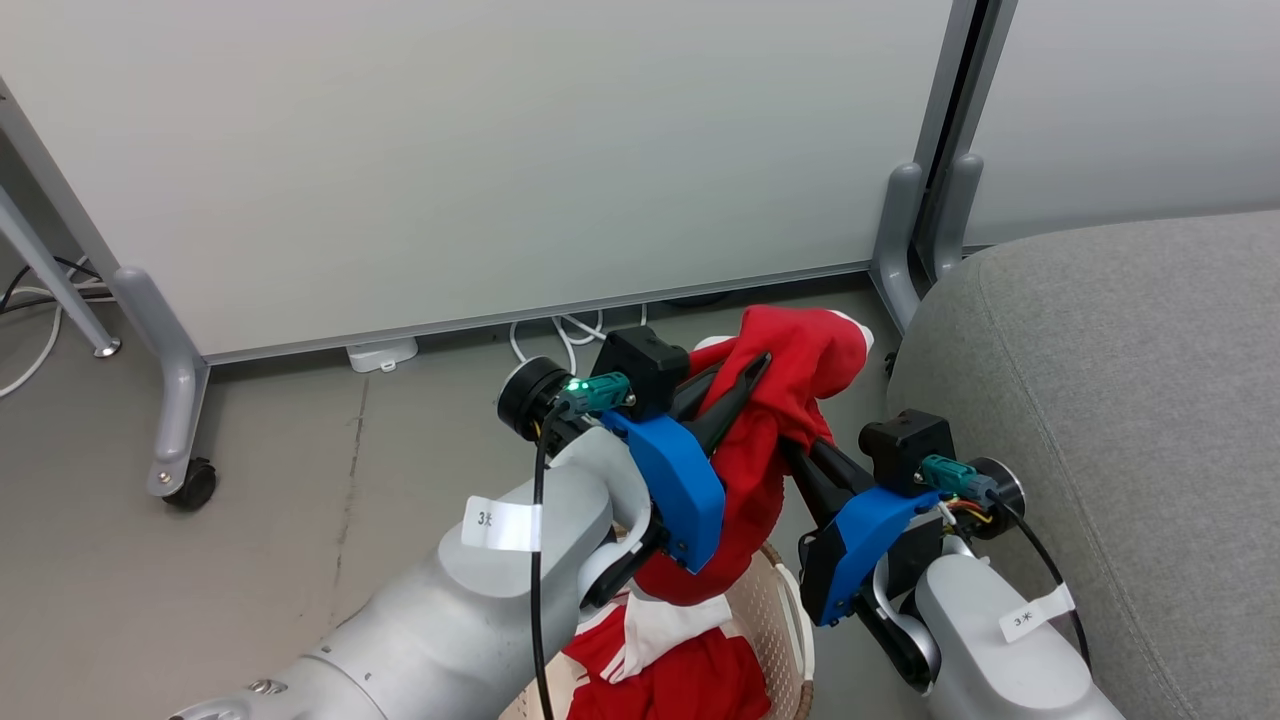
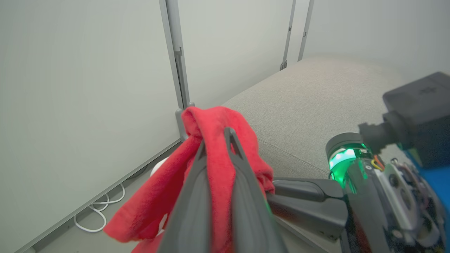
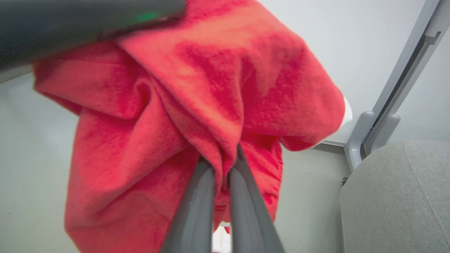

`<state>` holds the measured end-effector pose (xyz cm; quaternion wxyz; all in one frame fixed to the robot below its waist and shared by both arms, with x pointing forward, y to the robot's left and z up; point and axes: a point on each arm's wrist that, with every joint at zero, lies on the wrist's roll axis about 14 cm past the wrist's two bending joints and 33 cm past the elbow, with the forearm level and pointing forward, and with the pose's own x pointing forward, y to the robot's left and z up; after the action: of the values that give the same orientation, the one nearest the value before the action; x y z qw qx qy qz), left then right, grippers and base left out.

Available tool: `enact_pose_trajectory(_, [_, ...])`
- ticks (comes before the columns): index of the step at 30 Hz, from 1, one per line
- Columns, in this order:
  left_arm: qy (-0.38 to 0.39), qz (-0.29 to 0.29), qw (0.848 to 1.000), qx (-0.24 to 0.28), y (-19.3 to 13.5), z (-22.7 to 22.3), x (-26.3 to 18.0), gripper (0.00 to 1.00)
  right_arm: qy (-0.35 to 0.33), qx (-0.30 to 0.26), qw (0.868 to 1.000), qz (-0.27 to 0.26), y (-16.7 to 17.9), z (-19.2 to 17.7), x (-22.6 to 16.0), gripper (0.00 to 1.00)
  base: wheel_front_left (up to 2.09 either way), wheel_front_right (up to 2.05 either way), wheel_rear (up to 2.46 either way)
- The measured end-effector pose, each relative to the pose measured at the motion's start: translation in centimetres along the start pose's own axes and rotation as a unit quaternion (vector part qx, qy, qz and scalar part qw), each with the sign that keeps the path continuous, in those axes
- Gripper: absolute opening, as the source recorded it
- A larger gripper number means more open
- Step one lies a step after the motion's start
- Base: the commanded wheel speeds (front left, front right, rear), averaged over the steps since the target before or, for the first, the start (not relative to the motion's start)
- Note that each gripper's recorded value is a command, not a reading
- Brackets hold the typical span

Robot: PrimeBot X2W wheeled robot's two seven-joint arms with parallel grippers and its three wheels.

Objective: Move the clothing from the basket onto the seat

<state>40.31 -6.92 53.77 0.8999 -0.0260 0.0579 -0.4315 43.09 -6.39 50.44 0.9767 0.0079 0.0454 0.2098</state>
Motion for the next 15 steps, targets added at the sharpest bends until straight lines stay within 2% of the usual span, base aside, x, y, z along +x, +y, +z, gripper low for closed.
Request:
enact_pose_trajectory(3, [-0.001,0.0,1.0,-0.001,-0.02,0.01,0.0,0.0,-0.001,0.0,1.0,0.0,-0.02,0.05,-0.04,0.0,0.0,0.0,0.0])
enact_pose_trajectory(4, [-0.001,0.0,1.0,-0.001,-0.04,0.03,0.01,0.2,-0.001,0.0,1.0,-0.001,-0.04,0.06,-0.06,0.0,0.0,0.0,0.0])
enact_pose_trajectory(5, [-0.001,0.001,1.0,-0.002,-0.03,0.03,0.01,0.5,-0.001,0.0,1.0,-0.001,-0.04,0.05,-0.06,0.0,0.0,0.0,0.0])
enact_pose_trajectory(6, [-0.002,0.002,1.0,-0.003,0.03,0.08,0.01,0.97,-0.001,0.0,1.0,-0.001,-0.06,0.06,-0.07,0.0,0.0,0.0,0.0])
enact_pose_trajectory(7, [-0.004,0.003,1.0,-0.004,0.13,0.19,0.02,1.0,-0.002,0.0,1.0,-0.001,-0.08,0.07,-0.06,0.0,0.0,0.0,0.0])
enact_pose_trajectory(15, [-0.024,0.016,1.0,-0.011,0.71,0.59,-0.33,1.0,-0.005,0.004,1.0,-0.003,-0.22,0.18,0.11,0.0,0.0,0.0,0.0])
